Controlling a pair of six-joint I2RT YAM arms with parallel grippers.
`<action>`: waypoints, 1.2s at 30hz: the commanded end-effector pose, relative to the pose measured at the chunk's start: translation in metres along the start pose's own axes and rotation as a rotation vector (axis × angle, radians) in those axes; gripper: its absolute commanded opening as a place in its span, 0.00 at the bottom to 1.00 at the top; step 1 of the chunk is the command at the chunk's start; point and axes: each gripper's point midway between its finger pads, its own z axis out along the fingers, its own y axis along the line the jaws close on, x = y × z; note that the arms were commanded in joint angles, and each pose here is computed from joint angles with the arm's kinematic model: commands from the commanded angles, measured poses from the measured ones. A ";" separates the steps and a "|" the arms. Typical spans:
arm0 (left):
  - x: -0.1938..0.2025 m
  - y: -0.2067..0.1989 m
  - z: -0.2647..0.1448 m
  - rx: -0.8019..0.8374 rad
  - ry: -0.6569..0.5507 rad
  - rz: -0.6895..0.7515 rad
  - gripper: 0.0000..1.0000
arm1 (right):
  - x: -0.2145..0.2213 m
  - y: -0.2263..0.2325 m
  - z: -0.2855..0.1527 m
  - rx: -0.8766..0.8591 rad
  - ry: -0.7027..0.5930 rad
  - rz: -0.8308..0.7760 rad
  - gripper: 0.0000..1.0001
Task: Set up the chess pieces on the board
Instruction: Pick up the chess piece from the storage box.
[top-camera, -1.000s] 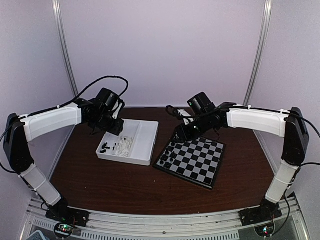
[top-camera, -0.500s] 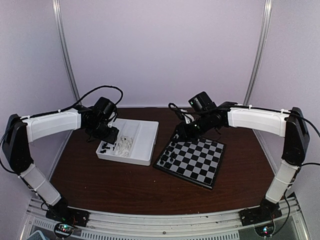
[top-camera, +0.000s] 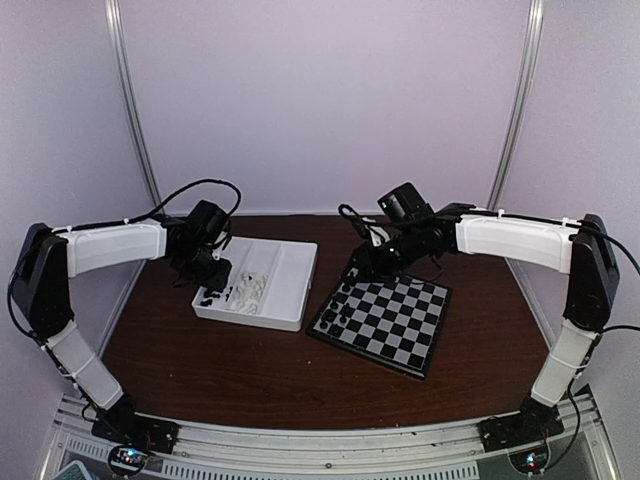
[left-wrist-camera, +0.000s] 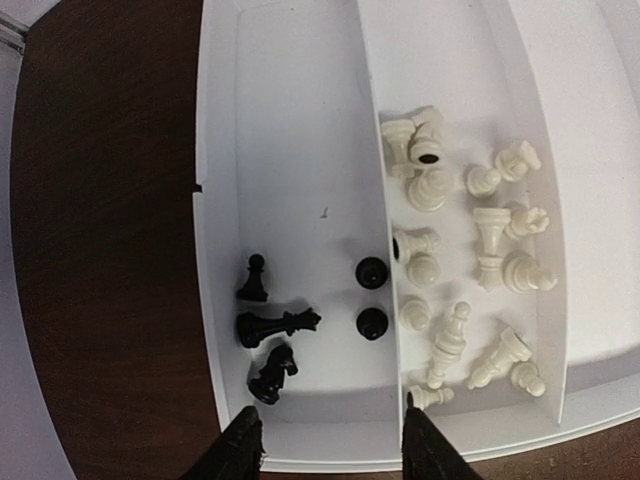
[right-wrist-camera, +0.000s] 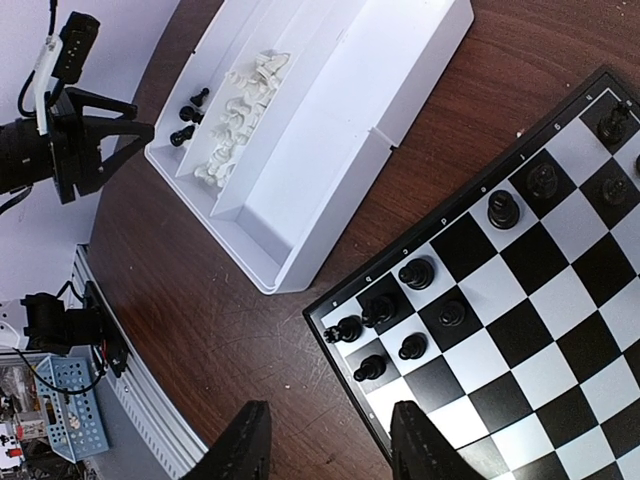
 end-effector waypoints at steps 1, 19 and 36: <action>-0.008 0.002 0.013 0.024 -0.005 -0.016 0.47 | -0.005 -0.007 -0.004 0.032 -0.032 -0.001 0.43; -0.025 -0.006 0.055 0.104 0.061 -0.036 0.28 | -0.002 -0.012 -0.001 0.043 -0.035 -0.010 0.42; -0.021 -0.014 0.073 0.123 0.113 -0.021 0.25 | -0.003 -0.014 -0.001 0.047 -0.035 -0.009 0.42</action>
